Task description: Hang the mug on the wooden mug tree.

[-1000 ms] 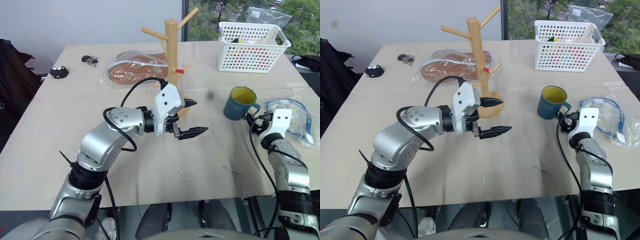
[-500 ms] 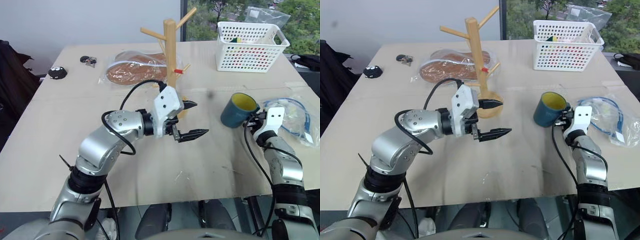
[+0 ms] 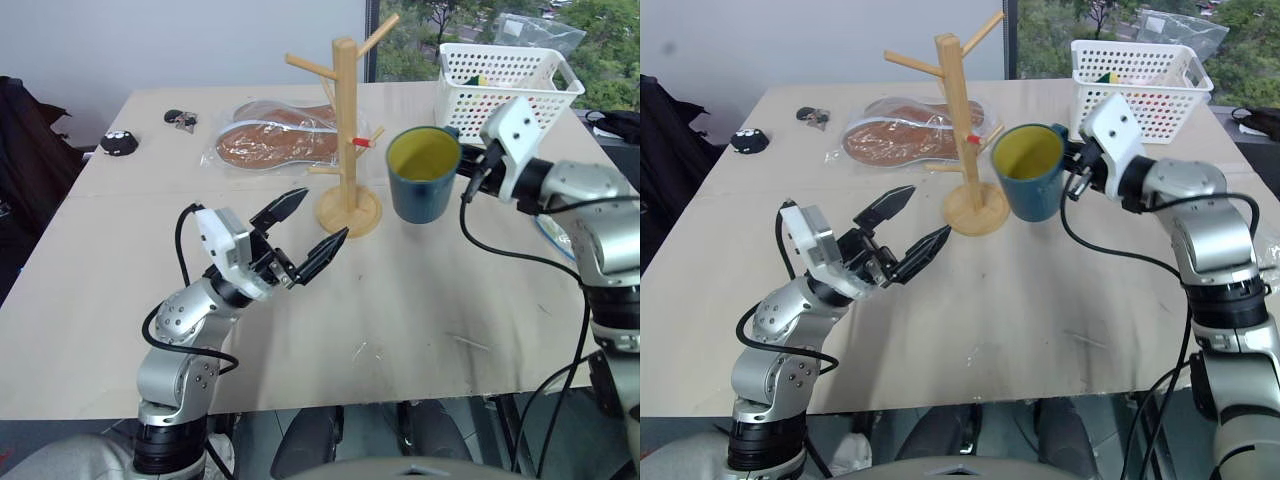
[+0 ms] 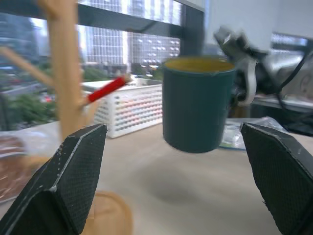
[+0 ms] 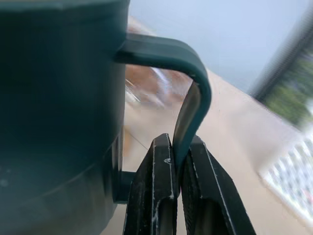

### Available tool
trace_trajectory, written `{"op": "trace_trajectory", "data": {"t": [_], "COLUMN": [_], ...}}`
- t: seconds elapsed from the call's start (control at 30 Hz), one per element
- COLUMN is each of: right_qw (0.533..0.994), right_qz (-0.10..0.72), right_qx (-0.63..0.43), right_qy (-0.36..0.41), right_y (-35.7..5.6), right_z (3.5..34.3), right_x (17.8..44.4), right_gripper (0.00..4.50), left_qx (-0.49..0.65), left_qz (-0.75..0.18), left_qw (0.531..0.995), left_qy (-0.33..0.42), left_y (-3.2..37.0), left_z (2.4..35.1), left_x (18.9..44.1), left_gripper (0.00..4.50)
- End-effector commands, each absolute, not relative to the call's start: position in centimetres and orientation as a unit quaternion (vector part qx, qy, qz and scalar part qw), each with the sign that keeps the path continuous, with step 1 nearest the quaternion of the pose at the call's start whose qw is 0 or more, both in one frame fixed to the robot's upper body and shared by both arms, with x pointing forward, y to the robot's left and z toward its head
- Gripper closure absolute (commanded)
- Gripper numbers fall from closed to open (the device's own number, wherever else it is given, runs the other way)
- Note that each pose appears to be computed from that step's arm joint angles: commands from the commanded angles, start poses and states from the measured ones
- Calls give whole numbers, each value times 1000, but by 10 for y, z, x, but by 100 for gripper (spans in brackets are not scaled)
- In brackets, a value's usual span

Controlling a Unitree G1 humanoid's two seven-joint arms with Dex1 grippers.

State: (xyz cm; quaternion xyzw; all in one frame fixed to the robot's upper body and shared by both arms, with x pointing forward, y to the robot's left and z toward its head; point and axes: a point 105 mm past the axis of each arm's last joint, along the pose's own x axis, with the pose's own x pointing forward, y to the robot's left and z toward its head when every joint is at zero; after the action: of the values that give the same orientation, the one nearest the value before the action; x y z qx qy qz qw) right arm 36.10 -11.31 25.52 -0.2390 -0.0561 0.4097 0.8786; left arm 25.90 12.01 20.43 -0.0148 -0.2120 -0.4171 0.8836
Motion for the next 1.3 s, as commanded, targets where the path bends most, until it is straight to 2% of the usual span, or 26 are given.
{"op": "trace_trajectory", "data": {"t": [0.03, 0.23, 0.63, 1.03, 1.3], "right_qw": [854, 835, 837, 841, 830], "right_qz": [441, 458, 421, 415, 421], "right_qx": [-267, -302, -349, -346, -365], "right_qy": [-61, -39, 16, -7, -16], "right_y": [-86, -56, -60, -48, -48], "right_z": [277, 288, 275, 287, 295], "right_x": [353, 353, 380, 386, 380], "right_gripper": [443, 443, 443, 443, 443], "left_qx": [-11, -9, -8, -10, -13], "left_qz": [-396, -381, -354, -359, -360], "left_qw": [883, 884, 892, 892, 893], "left_qy": [-253, -270, -281, -274, -271], "left_y": [128, 129, 127, 125, 124], "left_z": [216, 217, 213, 211, 209], "left_x": [254, 256, 258, 258, 258], "left_gripper": [0, 0, 0, 0, 0]}}
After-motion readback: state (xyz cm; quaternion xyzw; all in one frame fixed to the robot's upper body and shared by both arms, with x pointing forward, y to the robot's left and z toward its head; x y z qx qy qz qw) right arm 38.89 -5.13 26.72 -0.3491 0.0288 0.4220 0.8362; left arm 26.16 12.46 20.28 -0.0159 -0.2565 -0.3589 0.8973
